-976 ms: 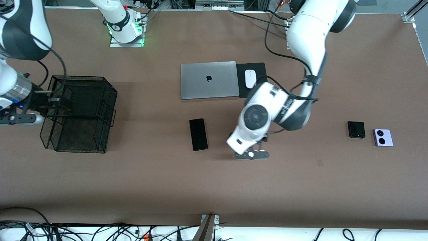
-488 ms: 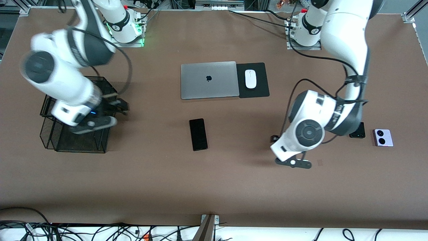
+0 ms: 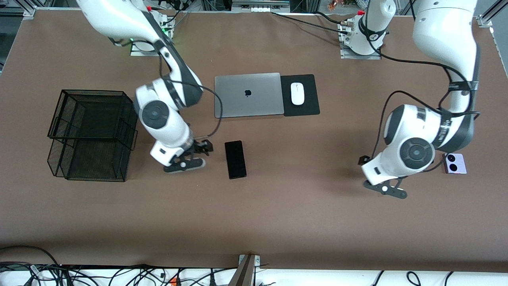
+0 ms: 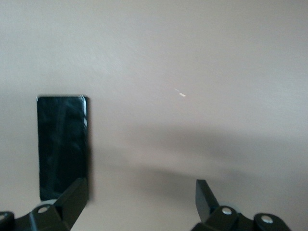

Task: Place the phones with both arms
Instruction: 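Grasp the bar phone with the right gripper while the left gripper reaches the flip phone, then lift the bar phone with the right gripper while the left gripper grasps the flip phone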

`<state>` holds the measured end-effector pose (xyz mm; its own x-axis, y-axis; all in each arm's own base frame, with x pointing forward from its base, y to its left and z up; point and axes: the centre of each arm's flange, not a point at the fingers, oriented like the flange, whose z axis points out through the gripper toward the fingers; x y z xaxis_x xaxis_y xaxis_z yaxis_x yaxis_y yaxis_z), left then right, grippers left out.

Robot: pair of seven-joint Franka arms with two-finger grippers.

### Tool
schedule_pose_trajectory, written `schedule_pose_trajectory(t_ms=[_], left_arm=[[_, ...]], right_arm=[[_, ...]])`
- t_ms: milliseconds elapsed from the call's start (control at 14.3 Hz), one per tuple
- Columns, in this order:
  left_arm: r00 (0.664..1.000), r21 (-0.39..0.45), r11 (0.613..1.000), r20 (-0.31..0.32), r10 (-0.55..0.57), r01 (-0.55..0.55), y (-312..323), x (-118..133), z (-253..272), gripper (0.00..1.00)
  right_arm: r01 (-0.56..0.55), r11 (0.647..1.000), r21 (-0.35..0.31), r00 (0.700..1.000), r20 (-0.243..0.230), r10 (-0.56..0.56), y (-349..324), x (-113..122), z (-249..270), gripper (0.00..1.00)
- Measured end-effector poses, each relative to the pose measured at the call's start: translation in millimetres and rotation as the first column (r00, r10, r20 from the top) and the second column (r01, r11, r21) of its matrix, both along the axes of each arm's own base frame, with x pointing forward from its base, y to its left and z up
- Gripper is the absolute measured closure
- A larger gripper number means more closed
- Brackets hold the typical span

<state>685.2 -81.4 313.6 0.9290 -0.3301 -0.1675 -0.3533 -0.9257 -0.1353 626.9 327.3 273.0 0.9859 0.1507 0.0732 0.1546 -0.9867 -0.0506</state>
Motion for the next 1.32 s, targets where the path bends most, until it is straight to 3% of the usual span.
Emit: schedule_pose_trajectory(t_ms=[349, 697, 1046, 1324], left_arm=[[0.997, -0.025, 0.997, -0.013, -0.073, 0.073, 85.6, -2.9, 7.8, 0.00], [0.997, -0.029, 0.997, -0.016, -0.078, 0.078, 88.9, -4.1, 6.2, 0.00], [0.998, -0.051, 0.997, 0.015, 0.053, -0.052, 175.2, -12.0, -1.5, 0.00], [0.991, -0.092, 0.991, 0.081, 0.105, -0.098, 201.4, -35.2, -47.8, 0.00]], right_arm=[[0.078, 0.996, 0.038, 0.997, 0.017, -0.079, 60.9, 6.5, -38.3, 0.00], [0.039, 0.998, 0.047, 0.999, 0.024, -0.040, 100.7, -5.3, -49.3, 0.00], [0.017, 0.999, 0.033, 1.000, 0.007, -0.017, 106.1, -11.6, -65.1, 0.00], [-0.013, 1.000, 0.025, 1.000, 0.001, 0.013, 107.6, -14.2, -72.7, 0.00]])
